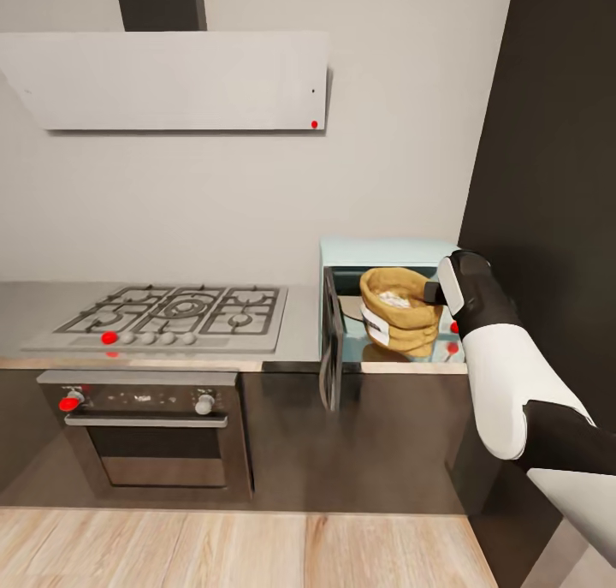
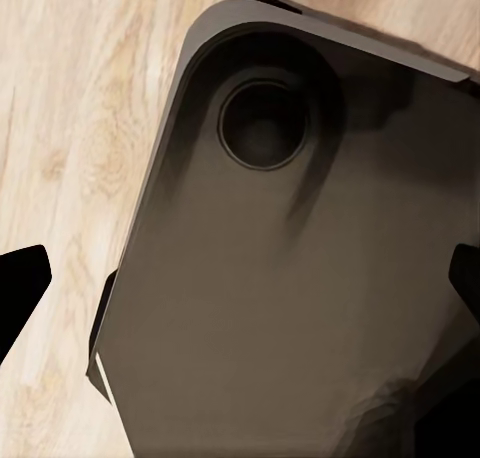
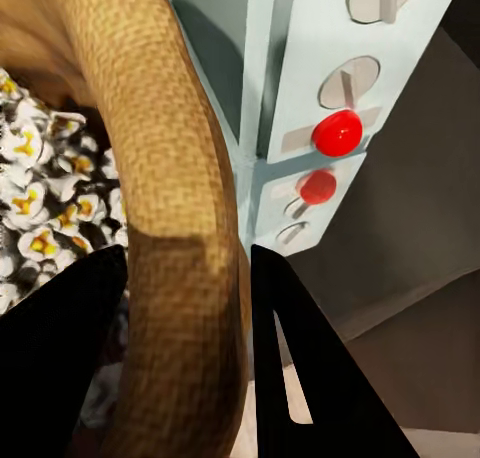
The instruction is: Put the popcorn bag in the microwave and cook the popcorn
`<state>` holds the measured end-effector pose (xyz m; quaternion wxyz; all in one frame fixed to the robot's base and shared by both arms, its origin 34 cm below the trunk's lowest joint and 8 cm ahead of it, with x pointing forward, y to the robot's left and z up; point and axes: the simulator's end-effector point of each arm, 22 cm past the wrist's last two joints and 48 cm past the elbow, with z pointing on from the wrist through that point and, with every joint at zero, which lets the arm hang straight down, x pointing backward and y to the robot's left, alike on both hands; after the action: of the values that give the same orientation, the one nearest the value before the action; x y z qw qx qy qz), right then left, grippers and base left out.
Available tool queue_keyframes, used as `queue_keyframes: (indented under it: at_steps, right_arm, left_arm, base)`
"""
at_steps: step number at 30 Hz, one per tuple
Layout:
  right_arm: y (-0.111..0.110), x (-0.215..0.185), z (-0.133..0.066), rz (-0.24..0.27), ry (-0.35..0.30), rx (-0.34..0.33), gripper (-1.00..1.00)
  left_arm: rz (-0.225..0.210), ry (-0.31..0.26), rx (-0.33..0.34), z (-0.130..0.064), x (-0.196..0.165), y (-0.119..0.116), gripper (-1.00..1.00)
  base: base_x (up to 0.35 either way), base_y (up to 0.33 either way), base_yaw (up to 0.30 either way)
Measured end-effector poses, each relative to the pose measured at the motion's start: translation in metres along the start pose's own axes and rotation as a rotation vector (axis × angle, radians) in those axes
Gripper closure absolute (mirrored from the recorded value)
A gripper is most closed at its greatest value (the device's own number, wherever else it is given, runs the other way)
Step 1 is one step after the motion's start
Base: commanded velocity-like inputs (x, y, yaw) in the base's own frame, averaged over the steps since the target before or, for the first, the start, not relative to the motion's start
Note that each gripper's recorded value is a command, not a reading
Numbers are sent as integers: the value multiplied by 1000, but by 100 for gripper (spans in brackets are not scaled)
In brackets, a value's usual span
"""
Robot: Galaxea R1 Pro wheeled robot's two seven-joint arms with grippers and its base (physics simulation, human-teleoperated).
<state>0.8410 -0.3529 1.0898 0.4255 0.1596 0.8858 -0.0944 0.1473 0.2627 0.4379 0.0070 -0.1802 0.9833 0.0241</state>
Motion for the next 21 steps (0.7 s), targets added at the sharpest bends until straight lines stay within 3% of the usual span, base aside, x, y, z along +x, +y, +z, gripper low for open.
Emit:
queue_keyframes:
  at_steps: [7,13,21]
  right_arm:
    - [1,1,0,2,3,-5,100]
    - [2,1,0,0,3,-4,100]
    - [4,2,0,2,4,-12,100]
  left_arm:
    - [1,1,0,0,1,0,-100]
    - [0,2,0,0,1,0,-100]
    - [1,2,0,0,1,0,-100]
  base:
    - [273,0,0]
    - [71,0,0]
    - [309,0,0]
